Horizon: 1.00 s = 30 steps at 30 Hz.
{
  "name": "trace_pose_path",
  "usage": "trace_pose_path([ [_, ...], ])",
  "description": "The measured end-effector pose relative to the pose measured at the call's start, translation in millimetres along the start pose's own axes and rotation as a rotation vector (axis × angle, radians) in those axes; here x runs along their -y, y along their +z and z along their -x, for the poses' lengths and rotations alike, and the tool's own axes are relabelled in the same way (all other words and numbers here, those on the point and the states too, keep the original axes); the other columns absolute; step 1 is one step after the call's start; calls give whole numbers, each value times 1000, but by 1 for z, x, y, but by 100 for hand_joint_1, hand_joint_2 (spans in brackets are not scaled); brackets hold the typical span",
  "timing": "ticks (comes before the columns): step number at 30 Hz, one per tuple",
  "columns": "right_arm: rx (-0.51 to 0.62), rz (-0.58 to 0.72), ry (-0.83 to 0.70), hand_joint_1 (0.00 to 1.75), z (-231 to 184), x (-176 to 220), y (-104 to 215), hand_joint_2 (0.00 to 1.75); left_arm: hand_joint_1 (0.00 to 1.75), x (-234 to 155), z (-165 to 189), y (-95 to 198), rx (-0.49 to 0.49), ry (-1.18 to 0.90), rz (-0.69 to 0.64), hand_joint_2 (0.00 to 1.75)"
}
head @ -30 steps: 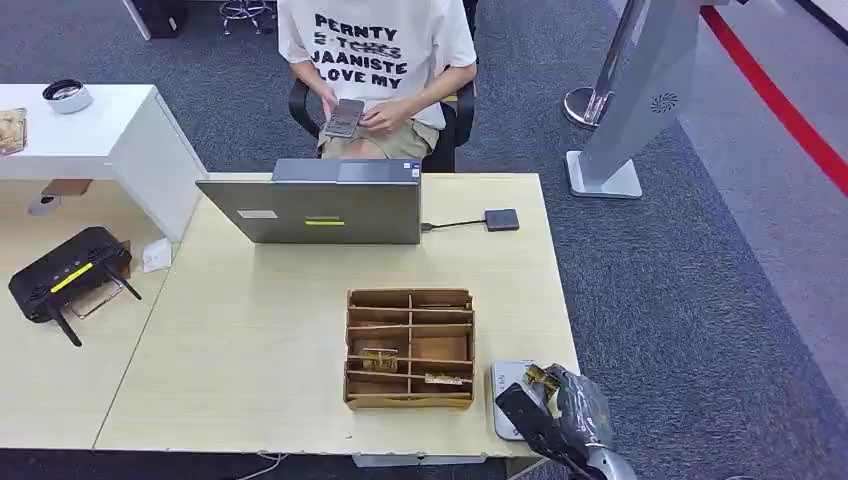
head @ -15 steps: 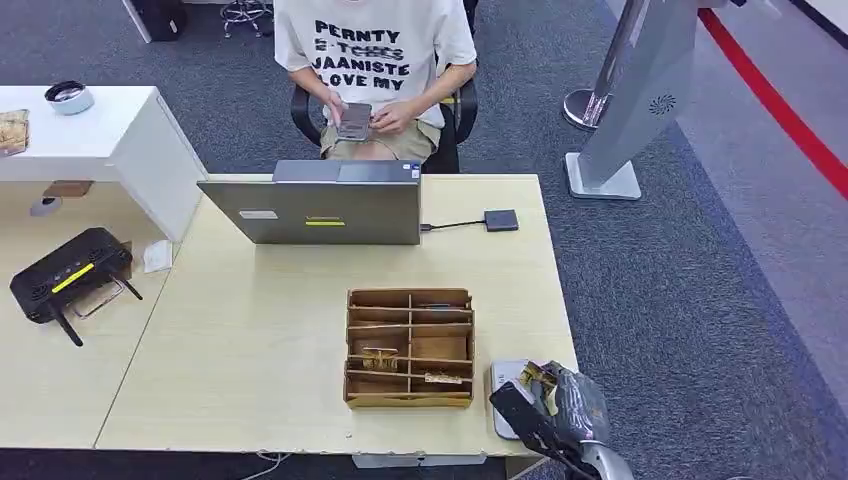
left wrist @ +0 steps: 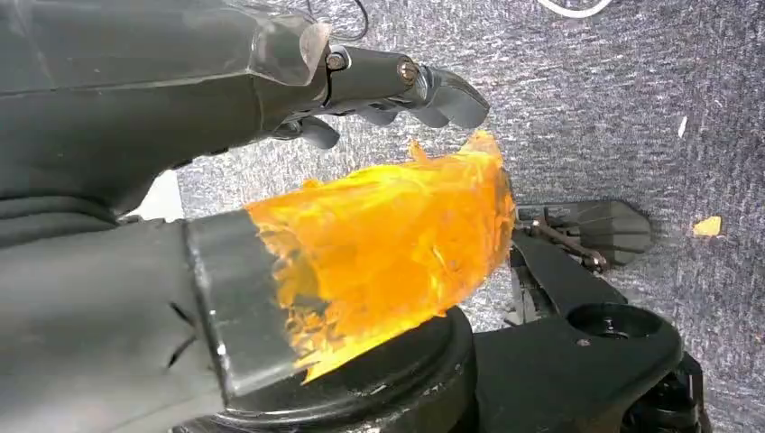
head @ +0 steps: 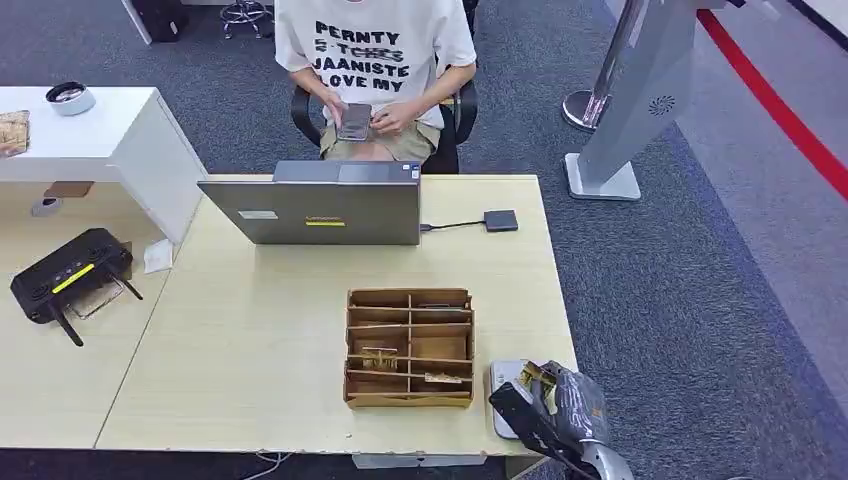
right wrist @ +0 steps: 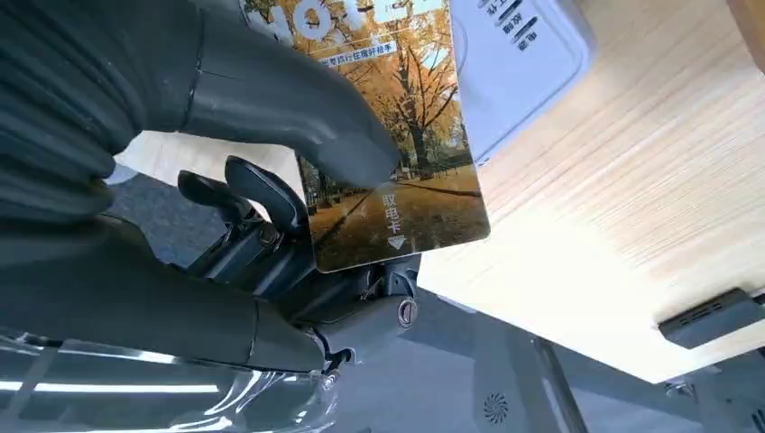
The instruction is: Pass the card to the sensor for recognition and then transmit it.
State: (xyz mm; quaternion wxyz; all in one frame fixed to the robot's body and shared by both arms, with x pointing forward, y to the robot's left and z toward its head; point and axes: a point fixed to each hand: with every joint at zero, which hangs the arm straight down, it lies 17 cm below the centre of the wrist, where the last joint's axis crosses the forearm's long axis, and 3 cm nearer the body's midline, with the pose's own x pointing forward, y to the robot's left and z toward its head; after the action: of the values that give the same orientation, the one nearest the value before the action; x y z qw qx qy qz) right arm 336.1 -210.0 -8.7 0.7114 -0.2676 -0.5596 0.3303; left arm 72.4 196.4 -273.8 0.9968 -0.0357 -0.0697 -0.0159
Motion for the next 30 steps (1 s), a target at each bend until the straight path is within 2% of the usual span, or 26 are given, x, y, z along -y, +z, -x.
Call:
trace_pose_path([
  [30,-1,1,6,175,2,1,0,175,0,0,0,0,-1,-2,0,0],
])
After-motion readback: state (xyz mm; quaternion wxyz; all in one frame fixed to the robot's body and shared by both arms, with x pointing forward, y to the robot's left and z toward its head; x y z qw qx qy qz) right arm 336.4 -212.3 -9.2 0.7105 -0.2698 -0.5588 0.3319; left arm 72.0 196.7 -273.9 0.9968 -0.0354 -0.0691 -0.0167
